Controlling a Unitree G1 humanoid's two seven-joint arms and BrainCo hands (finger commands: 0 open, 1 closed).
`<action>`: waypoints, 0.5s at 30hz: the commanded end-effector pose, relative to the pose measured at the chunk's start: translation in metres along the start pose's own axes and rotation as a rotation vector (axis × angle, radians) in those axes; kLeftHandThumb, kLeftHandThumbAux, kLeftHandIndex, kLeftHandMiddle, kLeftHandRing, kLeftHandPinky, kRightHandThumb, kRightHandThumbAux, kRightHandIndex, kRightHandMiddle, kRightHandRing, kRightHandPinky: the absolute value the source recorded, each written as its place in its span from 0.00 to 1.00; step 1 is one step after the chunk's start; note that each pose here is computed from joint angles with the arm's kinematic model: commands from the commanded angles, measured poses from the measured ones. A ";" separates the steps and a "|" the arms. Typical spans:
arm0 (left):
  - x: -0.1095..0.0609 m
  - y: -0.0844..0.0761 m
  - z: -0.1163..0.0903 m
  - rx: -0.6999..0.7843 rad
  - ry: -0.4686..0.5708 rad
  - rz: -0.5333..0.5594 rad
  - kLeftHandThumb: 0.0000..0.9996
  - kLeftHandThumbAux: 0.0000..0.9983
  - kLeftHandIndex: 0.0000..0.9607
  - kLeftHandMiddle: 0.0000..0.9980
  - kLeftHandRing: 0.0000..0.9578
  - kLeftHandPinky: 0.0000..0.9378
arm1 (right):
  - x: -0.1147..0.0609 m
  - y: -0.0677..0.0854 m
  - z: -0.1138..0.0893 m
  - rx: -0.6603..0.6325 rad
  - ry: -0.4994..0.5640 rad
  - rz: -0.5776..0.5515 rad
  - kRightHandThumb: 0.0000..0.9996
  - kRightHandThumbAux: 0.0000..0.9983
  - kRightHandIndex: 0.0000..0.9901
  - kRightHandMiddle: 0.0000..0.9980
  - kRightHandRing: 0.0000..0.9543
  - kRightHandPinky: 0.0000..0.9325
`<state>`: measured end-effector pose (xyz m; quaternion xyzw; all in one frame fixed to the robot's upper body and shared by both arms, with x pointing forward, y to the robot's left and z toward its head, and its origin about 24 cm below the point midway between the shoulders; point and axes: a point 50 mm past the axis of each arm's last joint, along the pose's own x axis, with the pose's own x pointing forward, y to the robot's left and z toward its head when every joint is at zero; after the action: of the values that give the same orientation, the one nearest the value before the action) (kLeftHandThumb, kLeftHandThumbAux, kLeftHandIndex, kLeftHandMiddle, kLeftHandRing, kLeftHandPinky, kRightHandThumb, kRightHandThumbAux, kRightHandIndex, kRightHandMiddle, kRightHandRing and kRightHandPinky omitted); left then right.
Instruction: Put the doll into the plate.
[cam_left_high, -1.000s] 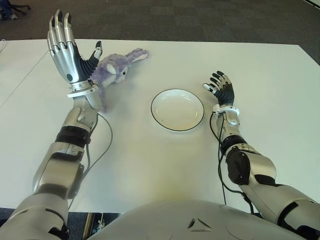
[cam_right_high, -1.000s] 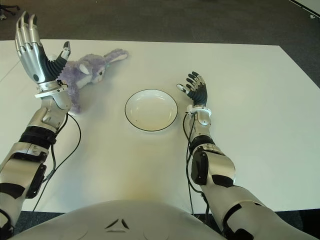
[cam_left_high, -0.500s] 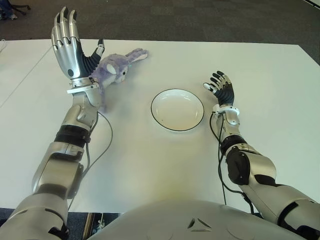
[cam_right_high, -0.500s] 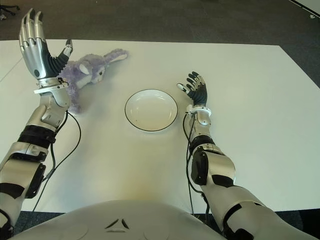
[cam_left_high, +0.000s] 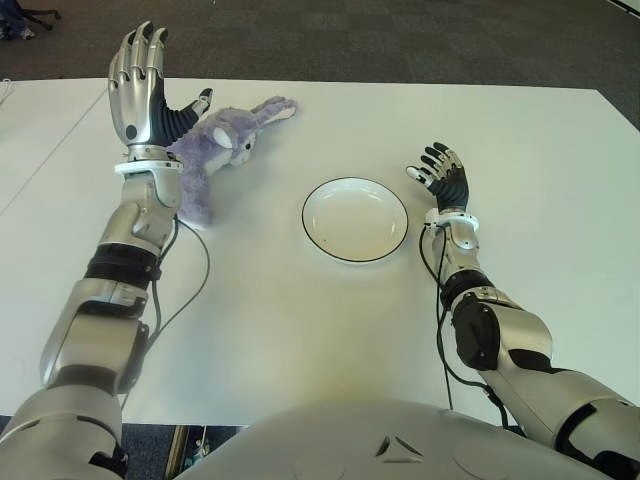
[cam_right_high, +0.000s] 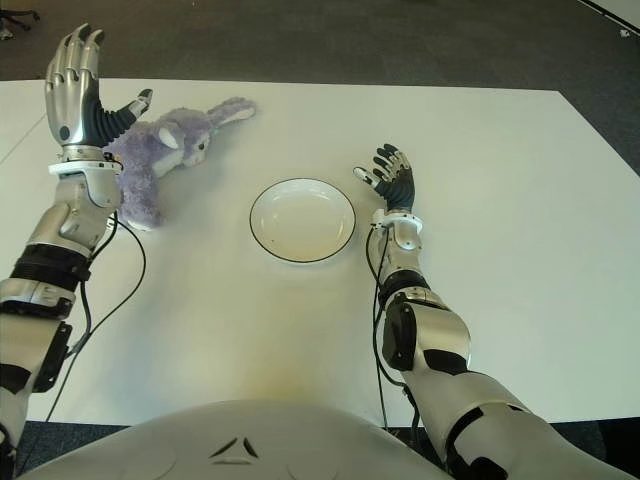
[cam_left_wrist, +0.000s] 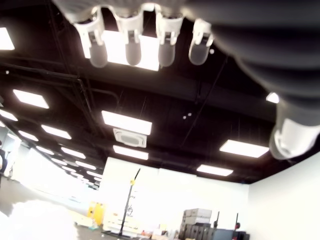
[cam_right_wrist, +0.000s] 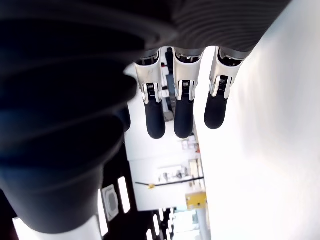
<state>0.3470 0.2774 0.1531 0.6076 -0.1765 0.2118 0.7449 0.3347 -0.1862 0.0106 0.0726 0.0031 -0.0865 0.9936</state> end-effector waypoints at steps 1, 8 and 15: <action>0.005 -0.012 -0.004 0.061 -0.016 -0.148 0.18 0.50 0.00 0.00 0.02 0.00 | -0.078 -0.014 -0.098 0.019 0.461 -0.072 0.01 0.91 0.17 0.21 0.20 0.21; 0.011 -0.019 -0.006 0.070 -0.029 -0.285 0.13 0.51 0.00 0.00 0.01 0.00 | -0.078 -0.015 -0.097 -0.048 0.446 -0.081 0.01 0.91 0.20 0.22 0.22 0.24; 0.004 -0.038 -0.025 0.139 0.060 -0.469 0.11 0.53 0.00 0.03 0.01 0.00 | -0.078 -0.016 -0.098 0.018 0.467 -0.090 0.03 0.93 0.19 0.22 0.22 0.23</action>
<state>0.3691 0.2902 0.1380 0.6495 -0.0678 0.1152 0.7485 0.3353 -0.1852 0.0113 0.0542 0.0044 -0.0905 0.9944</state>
